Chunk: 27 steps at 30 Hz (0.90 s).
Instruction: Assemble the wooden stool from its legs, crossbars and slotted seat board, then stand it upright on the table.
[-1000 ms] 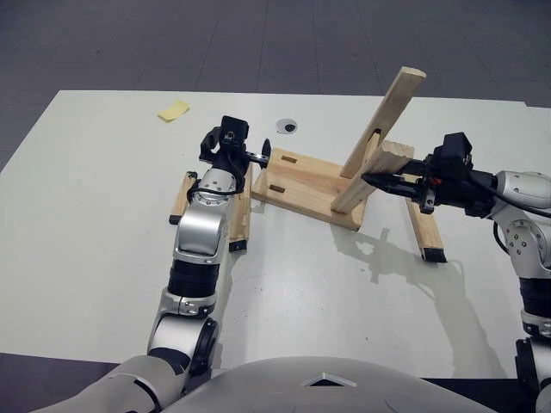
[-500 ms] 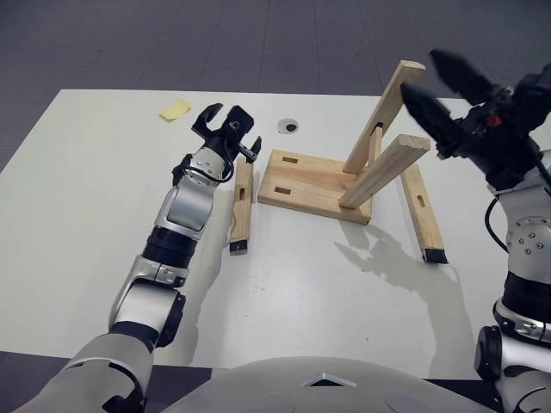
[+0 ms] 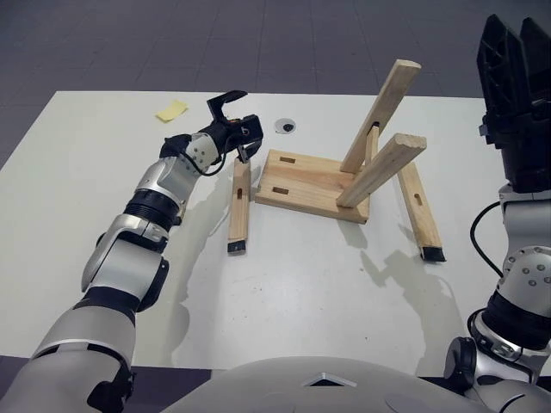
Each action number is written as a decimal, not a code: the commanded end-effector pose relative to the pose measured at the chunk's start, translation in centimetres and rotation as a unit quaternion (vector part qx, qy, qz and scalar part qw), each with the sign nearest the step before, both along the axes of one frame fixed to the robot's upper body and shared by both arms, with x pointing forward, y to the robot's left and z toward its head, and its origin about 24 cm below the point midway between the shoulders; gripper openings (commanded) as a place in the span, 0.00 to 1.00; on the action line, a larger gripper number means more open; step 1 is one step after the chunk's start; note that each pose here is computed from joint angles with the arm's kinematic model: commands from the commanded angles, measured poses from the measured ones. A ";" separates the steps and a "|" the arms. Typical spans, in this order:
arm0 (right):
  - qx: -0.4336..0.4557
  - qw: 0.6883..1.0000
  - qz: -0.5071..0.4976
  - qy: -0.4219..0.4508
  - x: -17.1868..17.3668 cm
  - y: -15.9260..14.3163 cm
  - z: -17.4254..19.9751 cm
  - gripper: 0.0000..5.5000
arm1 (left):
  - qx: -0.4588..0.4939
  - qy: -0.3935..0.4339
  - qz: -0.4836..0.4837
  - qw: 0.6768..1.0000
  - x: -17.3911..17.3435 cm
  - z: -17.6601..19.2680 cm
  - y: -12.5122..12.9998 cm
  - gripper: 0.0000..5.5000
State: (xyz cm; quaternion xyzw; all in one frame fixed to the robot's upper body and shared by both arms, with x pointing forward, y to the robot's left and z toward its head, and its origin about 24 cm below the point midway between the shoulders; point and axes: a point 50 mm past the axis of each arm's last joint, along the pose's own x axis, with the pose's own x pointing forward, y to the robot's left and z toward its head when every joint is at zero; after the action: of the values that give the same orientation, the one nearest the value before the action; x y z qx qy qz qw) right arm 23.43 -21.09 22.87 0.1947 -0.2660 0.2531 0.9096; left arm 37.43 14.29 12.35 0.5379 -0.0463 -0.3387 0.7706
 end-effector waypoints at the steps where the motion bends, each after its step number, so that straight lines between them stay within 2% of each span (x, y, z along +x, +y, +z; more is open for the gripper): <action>1: 0.000 0.999 -0.004 0.038 0.5 0.4 -0.9 0.97 | 0.035 0.025 -0.053 0.998 -2.0 -1.2 0.6 0.98; 4: 0.010 0.998 -0.009 0.060 0.9 0.1 -1.4 0.97 | 0.038 0.034 -0.088 0.995 -3.5 -1.8 0.2 0.98; 8: 0.020 0.997 -0.012 0.069 0.4 0.1 -1.5 0.97 | 0.007 0.045 -0.132 0.990 -5.3 -1.7 -1.8 0.98; 11: -0.002 0.998 0.051 0.037 -0.8 2.4 -0.2 0.97 | 0.011 0.042 -0.117 0.992 -5.4 -1.9 -1.9 0.98; 15: -0.018 0.987 0.162 0.004 -2.6 6.8 1.4 0.97 | 0.014 0.052 -0.088 0.995 -5.2 -2.6 -1.3 0.98; 19: -0.038 0.974 0.222 -0.004 -3.6 8.9 2.3 0.97 | 0.009 0.063 -0.080 0.995 -5.5 -3.4 -1.5 0.98; 21: -0.070 0.971 0.223 0.041 -2.7 9.7 1.3 0.97 | -0.029 0.073 -0.061 0.995 -5.8 -2.7 -1.0 0.98; 24: -0.137 0.949 0.237 0.154 -1.0 11.7 -2.1 0.97 | -0.173 0.078 0.019 0.982 -6.1 1.2 1.9 0.98; 27: -0.211 0.916 0.243 0.238 0.0 13.5 -5.6 0.97 | -0.356 0.033 0.105 0.928 -5.9 6.1 5.6 0.98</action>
State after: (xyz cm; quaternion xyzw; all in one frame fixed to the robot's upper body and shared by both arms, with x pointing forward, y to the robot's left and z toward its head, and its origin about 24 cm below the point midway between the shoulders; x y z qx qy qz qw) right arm 22.57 -9.01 19.90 0.1609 -0.0113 0.4635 0.8713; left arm 31.55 16.68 14.36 0.3344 -0.0409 -0.3292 0.8821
